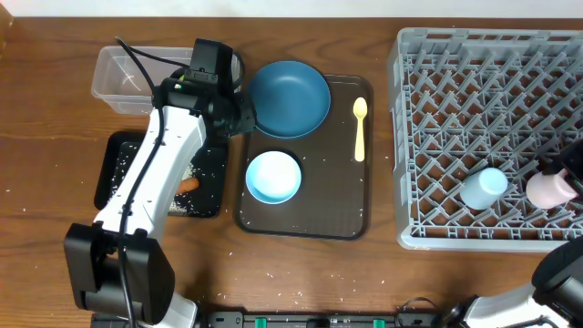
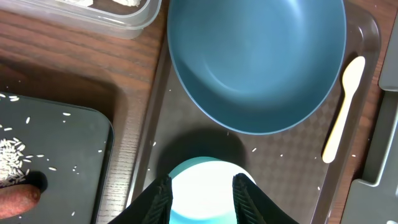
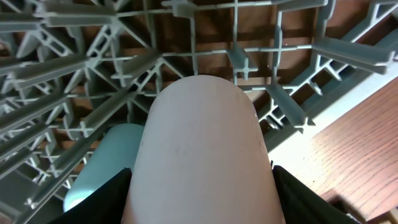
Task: Sort waste into correct bins and load items into the dishwasher rack
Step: 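Carry the pink cup with the right gripper and place it in the rack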
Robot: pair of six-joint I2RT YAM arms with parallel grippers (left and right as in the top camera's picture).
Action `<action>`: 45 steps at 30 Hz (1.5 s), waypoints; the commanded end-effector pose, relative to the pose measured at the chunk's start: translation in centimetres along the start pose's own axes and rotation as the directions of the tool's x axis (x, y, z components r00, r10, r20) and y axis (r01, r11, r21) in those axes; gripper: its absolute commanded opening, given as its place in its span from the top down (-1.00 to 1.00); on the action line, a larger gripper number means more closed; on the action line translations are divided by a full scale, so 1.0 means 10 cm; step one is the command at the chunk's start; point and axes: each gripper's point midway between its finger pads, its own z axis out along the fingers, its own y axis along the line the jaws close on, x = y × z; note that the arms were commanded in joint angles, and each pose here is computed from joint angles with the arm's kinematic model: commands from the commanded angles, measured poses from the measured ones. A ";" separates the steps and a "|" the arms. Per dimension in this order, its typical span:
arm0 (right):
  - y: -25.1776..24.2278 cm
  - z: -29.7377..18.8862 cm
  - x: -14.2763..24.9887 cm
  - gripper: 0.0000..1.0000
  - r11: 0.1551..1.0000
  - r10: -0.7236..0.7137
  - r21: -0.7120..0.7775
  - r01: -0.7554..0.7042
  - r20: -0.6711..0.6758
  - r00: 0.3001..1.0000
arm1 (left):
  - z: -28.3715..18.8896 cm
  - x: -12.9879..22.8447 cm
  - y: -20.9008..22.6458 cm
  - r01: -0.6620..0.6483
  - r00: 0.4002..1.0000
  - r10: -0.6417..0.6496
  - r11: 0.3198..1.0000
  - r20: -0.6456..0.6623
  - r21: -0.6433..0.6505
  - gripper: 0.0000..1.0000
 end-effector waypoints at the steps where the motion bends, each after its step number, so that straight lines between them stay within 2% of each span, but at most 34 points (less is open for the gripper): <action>1: -0.05 0.01 -0.05 0.16 0.999 0.031 0.023 -0.031 0.014 0.999 | 0.05 0.04 0.04 -0.016 1.000 0.016 1.000 -0.017 -0.020 0.30; 7: -0.04 0.01 -0.14 0.16 0.999 0.034 0.023 -0.035 0.053 0.998 | 0.05 0.04 0.04 -0.016 1.000 0.016 1.000 -0.017 -0.020 0.30; 22: -0.04 0.29 0.02 0.18 0.998 0.049 0.034 -0.049 -0.002 0.999 | 0.05 0.05 0.05 -0.015 1.000 0.015 1.000 -0.023 -0.023 0.30; 33: 0.07 0.25 0.03 0.26 0.999 0.029 -0.029 -0.029 -0.012 0.999 | 0.05 0.05 0.05 -0.015 1.000 0.015 1.000 -0.023 -0.024 0.30; 45: 0.15 0.02 0.14 0.20 0.998 -0.024 -0.060 0.020 -0.063 0.998 | 0.05 0.05 0.05 -0.015 1.000 0.014 1.000 -0.023 -0.023 0.30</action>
